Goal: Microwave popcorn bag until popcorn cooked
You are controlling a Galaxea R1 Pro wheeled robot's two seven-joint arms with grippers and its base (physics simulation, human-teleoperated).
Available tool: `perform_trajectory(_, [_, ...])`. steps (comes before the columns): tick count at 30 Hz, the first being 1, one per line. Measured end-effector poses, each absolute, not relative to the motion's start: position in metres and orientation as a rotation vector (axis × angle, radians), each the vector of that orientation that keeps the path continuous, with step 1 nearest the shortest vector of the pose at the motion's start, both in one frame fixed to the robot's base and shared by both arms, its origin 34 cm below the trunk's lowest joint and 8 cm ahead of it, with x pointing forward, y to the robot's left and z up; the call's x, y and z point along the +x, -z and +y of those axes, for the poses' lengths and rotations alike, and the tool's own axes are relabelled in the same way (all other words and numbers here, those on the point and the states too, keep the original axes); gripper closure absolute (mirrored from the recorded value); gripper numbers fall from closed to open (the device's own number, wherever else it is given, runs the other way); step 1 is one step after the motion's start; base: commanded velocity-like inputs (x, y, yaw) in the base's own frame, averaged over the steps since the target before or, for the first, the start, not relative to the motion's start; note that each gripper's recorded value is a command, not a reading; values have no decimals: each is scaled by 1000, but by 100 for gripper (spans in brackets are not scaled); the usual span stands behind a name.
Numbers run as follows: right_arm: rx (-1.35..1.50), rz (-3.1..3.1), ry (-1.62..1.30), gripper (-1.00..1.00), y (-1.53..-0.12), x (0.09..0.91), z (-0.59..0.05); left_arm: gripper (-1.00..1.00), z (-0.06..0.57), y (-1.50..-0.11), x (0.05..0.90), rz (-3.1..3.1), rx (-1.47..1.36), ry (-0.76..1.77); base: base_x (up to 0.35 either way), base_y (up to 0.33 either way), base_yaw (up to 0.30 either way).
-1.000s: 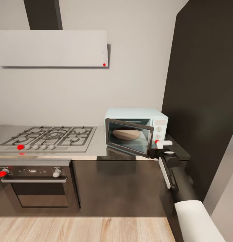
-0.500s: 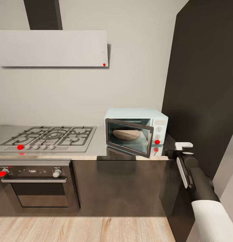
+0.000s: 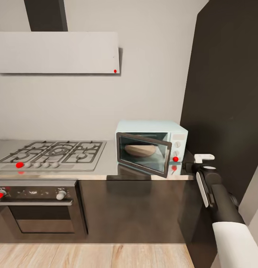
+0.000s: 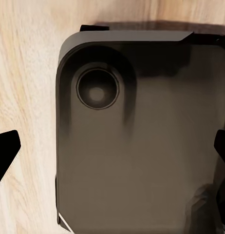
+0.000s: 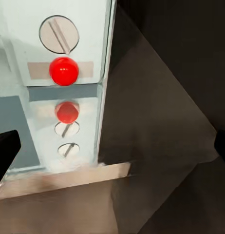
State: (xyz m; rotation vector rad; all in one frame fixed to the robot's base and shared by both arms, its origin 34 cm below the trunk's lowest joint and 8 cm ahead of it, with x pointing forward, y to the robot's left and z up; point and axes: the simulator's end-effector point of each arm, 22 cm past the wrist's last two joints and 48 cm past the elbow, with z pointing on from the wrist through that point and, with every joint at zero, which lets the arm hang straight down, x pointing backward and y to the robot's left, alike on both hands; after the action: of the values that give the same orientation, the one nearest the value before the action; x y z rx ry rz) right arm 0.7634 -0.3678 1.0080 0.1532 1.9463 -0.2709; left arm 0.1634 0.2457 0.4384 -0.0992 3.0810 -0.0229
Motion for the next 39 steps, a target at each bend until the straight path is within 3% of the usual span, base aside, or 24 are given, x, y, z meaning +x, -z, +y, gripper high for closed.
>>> perform_trajectory(9, [75, 1954, 154, -100, -1007, 768, -343, -100, 245, -438, 163, 3081, -99, 25, 266, 0, 0])
perform_trajectory(39, [-202, 1966, -244, -100, -1001, 762, -257, -100, 243, -438, 164, 3080, -104, 29, 2, 1, 0])
